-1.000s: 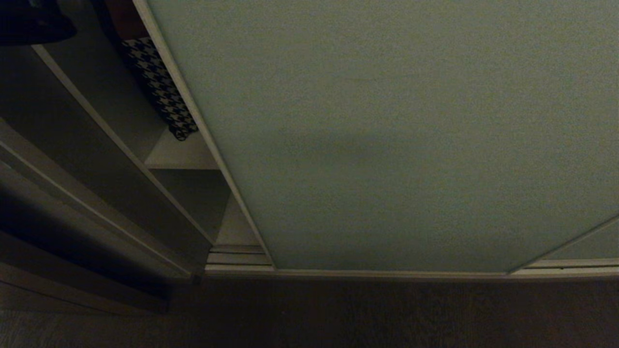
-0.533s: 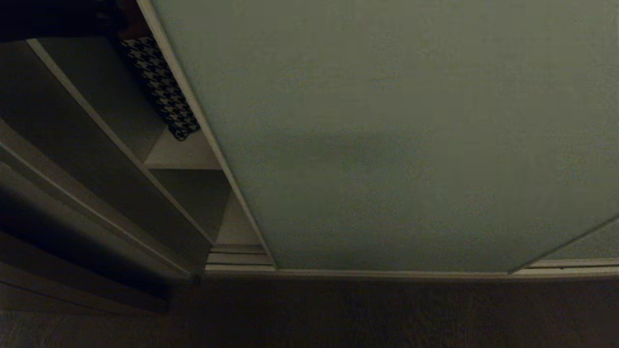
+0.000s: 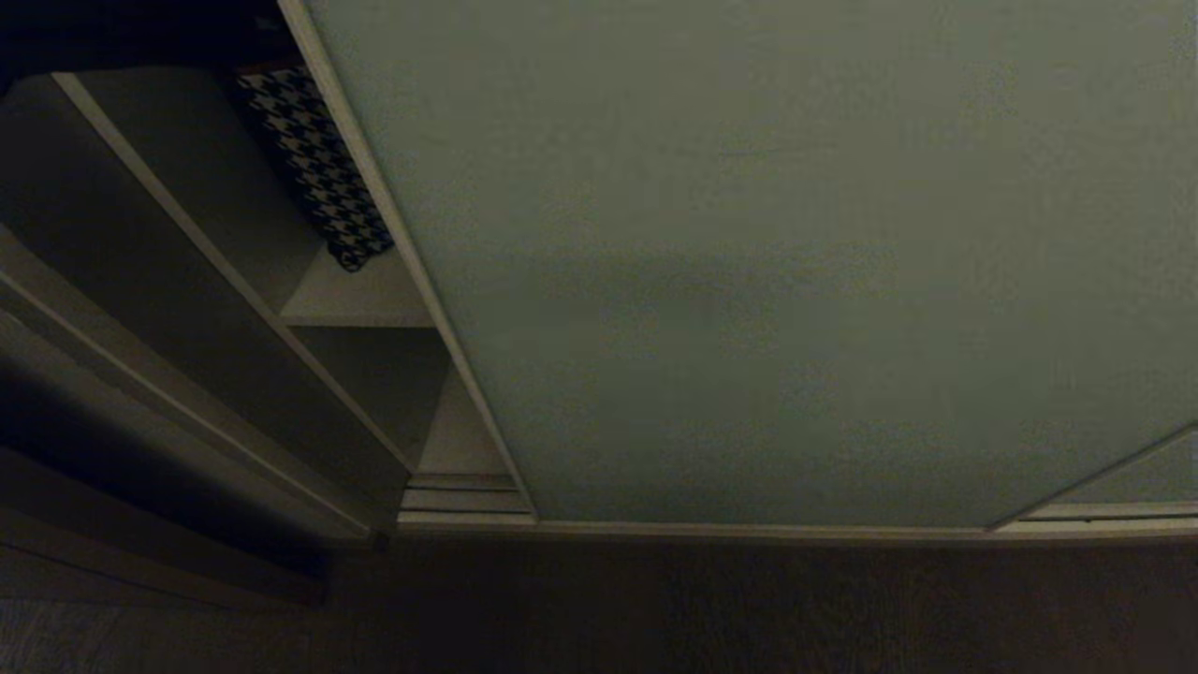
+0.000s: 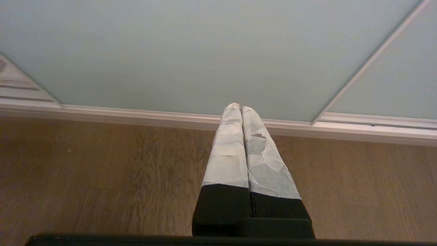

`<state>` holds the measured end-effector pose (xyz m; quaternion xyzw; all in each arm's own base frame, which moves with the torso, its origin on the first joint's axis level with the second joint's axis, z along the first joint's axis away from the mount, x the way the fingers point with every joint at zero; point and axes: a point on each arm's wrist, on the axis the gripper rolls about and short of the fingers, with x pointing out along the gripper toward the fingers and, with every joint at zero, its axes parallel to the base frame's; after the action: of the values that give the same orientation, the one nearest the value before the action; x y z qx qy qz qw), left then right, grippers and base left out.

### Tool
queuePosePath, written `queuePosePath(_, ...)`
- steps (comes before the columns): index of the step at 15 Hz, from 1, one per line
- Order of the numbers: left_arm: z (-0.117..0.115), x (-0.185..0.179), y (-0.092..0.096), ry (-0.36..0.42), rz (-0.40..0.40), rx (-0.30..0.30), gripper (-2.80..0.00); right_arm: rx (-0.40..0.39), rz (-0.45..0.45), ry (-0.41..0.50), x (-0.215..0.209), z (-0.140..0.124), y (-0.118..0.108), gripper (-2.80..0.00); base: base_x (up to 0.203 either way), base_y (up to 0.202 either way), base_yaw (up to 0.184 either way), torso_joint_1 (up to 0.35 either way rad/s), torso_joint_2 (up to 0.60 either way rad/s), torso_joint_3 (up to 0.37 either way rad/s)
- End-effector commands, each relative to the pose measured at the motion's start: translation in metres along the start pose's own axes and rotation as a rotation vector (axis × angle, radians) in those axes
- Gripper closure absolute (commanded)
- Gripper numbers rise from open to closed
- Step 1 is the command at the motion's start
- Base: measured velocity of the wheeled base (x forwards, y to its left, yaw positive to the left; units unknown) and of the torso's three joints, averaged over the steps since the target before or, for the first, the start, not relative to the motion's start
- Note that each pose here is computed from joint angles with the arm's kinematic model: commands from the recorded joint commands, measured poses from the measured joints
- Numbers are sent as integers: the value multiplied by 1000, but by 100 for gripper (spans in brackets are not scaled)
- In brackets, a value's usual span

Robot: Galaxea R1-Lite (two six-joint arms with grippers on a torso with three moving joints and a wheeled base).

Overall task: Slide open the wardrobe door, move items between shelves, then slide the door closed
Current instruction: Open the door

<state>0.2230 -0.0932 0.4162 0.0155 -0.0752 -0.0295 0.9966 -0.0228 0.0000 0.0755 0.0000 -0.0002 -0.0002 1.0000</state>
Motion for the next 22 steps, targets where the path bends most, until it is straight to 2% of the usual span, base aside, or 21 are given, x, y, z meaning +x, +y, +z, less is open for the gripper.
queuePosePath(1,2,-3,-7,-5,-35,-6,0,0,0,0,0,0,0,0,0,0,0,0,0,0)
queuePosePath(3,3,-7,-12,-6,-60,-9,0,0,0,0,0,0,0,0,0,0,0,0,0,0)
queuePosePath(6,1,-9,-33,5,-99,-16,0,0,0,0,0,0,0,0,0,0,0,0,0,0)
queuePosePath(11,-1,-11,-93,25,-202,-30,0,0,0,0,0,0,0,0,0,0,0,0,0,0)
queuePosePath(14,3,-18,-117,14,-275,-41,0,0,0,-1,0,0,0,0,0,0,0,0,0,0)
queuePosePath(19,5,-29,-145,8,-371,-31,0,0,-1,0,0,0,0,0,0,0,0,0,0,0)
queuePosePath(22,12,-34,-135,-11,-356,-55,0,0,0,0,0,0,0,0,0,0,0,0,0,0)
